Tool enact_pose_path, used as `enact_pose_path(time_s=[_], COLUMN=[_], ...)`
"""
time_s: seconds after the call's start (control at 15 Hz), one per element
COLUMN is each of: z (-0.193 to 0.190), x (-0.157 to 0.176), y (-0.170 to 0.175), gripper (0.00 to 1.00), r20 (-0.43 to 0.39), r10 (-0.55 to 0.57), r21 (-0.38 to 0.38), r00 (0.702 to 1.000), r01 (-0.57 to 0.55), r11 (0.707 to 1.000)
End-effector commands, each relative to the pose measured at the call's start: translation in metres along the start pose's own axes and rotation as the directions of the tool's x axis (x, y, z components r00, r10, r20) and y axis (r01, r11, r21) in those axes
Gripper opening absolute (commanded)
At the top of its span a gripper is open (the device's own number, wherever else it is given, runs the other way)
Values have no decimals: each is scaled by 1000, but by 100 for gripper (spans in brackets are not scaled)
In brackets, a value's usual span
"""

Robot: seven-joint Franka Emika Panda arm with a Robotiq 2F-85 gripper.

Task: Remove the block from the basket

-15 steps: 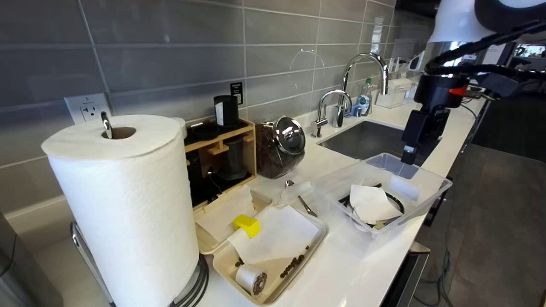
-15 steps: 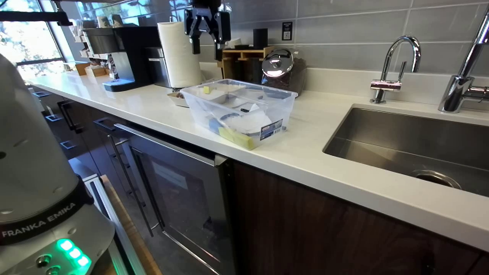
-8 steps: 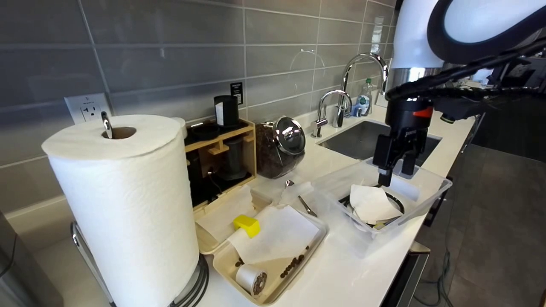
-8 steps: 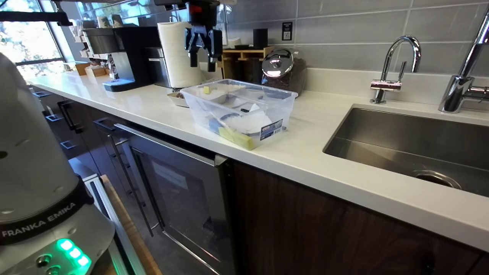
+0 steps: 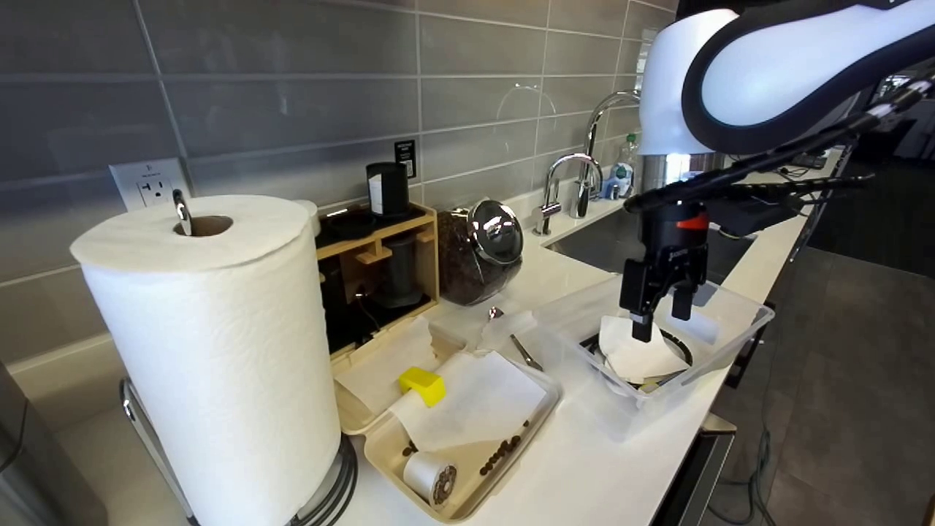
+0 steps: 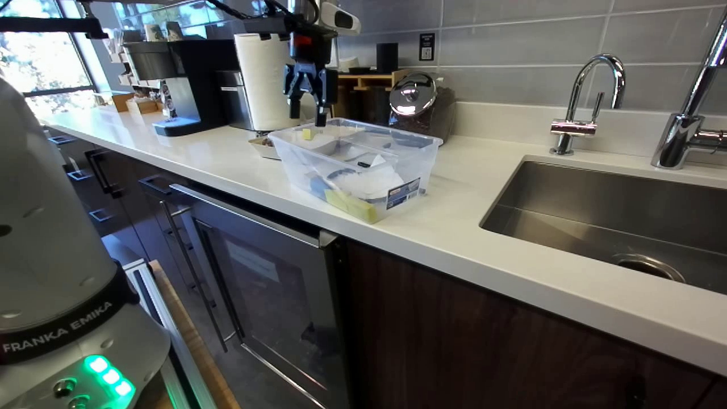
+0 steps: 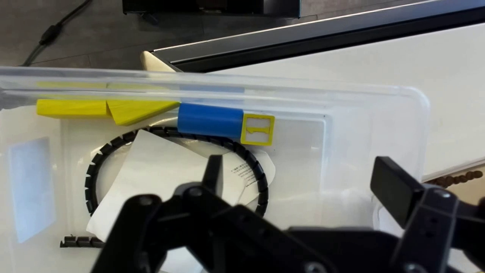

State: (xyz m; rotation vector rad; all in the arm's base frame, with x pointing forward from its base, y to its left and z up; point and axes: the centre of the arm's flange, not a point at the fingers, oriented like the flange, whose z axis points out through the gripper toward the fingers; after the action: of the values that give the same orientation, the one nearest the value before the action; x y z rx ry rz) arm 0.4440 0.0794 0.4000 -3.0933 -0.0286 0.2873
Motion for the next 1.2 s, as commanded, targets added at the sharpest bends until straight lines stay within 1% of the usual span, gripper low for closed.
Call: enact_pose_path(time_s=[0.0,0.07,0.13,0.73,0.87,1.07,1.13], z=[0,-1,3,50,59,72,75], x=[1,1,4,21,21,21,22], y=[0,0,-3,-9,-5,0,1], gripper=[100,100,100,100,97,84,84], r20=[0,-2,-4,106,128,151,154], r10=[0,0,-25,-54,-53,-40,-37], r21=[0,0,15,25,35,40,44], r00=[1000,1000,1000,993,990,988,987], r01=[0,0,25,51,49,34,30], r11=[1000,1000,1000,998,998,999,999])
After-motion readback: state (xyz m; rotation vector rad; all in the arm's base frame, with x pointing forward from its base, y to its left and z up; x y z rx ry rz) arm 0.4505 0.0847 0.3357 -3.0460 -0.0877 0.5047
